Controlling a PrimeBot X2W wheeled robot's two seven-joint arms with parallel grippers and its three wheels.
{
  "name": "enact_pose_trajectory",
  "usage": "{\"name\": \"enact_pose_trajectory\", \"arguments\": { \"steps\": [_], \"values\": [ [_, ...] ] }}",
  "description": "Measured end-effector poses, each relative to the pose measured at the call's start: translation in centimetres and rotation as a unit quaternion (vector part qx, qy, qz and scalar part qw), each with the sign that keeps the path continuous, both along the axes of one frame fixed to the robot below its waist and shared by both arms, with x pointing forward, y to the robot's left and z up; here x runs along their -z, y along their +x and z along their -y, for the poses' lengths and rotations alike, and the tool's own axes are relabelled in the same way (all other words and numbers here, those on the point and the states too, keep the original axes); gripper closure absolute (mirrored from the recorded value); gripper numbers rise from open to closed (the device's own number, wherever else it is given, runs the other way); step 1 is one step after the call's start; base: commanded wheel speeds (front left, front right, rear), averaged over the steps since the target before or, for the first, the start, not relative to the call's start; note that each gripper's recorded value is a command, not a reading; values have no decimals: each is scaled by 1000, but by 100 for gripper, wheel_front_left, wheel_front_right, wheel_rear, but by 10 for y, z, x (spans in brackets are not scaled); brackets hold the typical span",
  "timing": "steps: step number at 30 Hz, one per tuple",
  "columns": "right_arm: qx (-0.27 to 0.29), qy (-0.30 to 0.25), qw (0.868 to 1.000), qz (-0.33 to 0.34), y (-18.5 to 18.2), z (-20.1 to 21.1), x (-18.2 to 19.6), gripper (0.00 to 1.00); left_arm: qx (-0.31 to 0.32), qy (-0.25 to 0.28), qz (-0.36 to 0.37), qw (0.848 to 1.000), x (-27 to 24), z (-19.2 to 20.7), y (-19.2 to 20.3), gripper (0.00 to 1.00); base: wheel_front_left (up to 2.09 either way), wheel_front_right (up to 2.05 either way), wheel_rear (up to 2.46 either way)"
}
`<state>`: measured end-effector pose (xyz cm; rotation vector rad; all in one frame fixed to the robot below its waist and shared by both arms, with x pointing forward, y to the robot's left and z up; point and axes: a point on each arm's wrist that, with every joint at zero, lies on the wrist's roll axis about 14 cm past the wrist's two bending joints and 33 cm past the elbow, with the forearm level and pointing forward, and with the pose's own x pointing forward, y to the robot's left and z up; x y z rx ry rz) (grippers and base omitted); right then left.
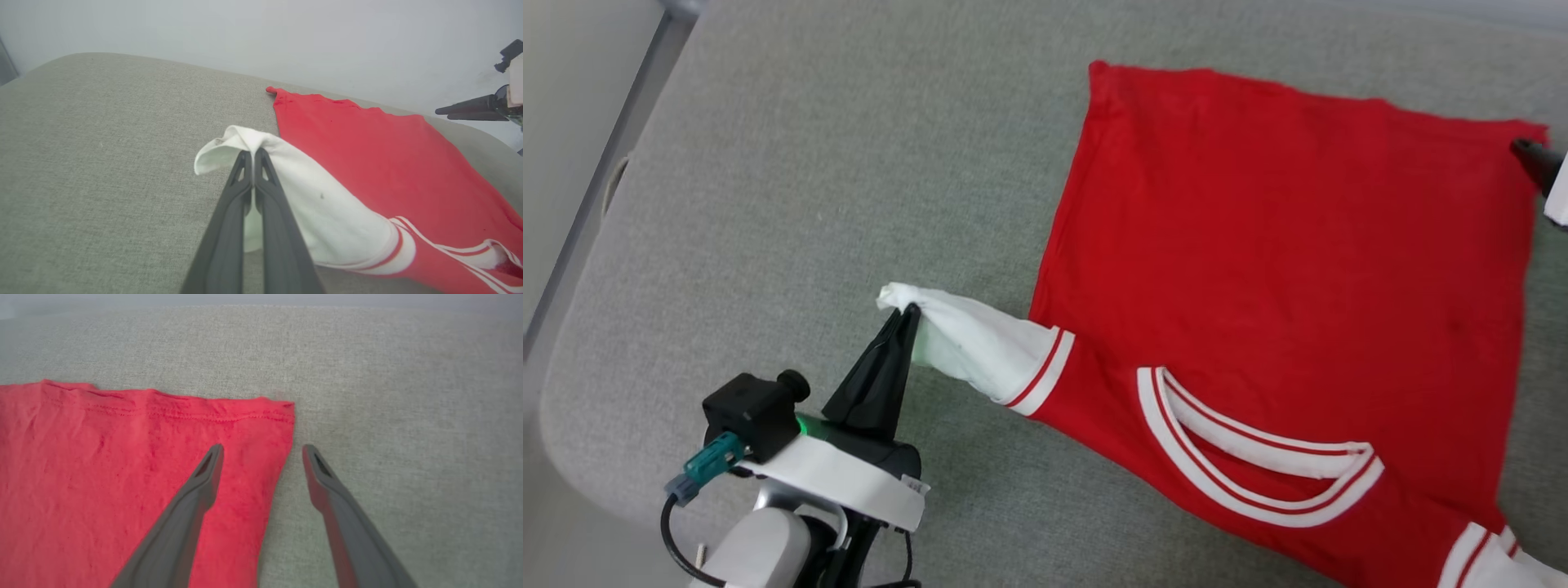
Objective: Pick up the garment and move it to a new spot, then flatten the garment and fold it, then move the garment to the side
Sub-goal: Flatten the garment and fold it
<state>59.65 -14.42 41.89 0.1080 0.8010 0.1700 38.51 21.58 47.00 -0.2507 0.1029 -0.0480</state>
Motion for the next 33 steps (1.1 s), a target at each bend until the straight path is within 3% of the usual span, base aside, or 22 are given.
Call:
{"name": "enact_pose_trajectory", "arguments": {
  "steps": [5,12,13,14,15,25,33],
  "values": [
    [-23,-15,999,-46,11,-21,36,0,-7,-2,-18,1000,16,-5,5,100,0,0,0],
    [-32,-19,991,-131,-1,-31,79,0,-22,-2,-27,999,26,-12,8,100,0,0,0],
    [-30,-16,989,-142,-3,-30,81,50,-23,-3,-27,999,26,-12,8,100,0,0,0],
    [-29,-15,988,-150,-5,-30,82,91,-25,-2,-26,999,26,-13,8,100,0,0,0],
    [-27,-13,988,-155,-6,-30,82,100,-26,-2,-25,999,26,-14,8,100,0,0,0],
    [-32,-41,990,-135,-12,-20,57,100,-33,-1,-24,999,26,-18,-2,100,0,0,0],
    [-18,-64,995,-73,-42,21,14,100,-34,3,-22,999,22,-19,-20,100,0,0,0]
  ]
}}
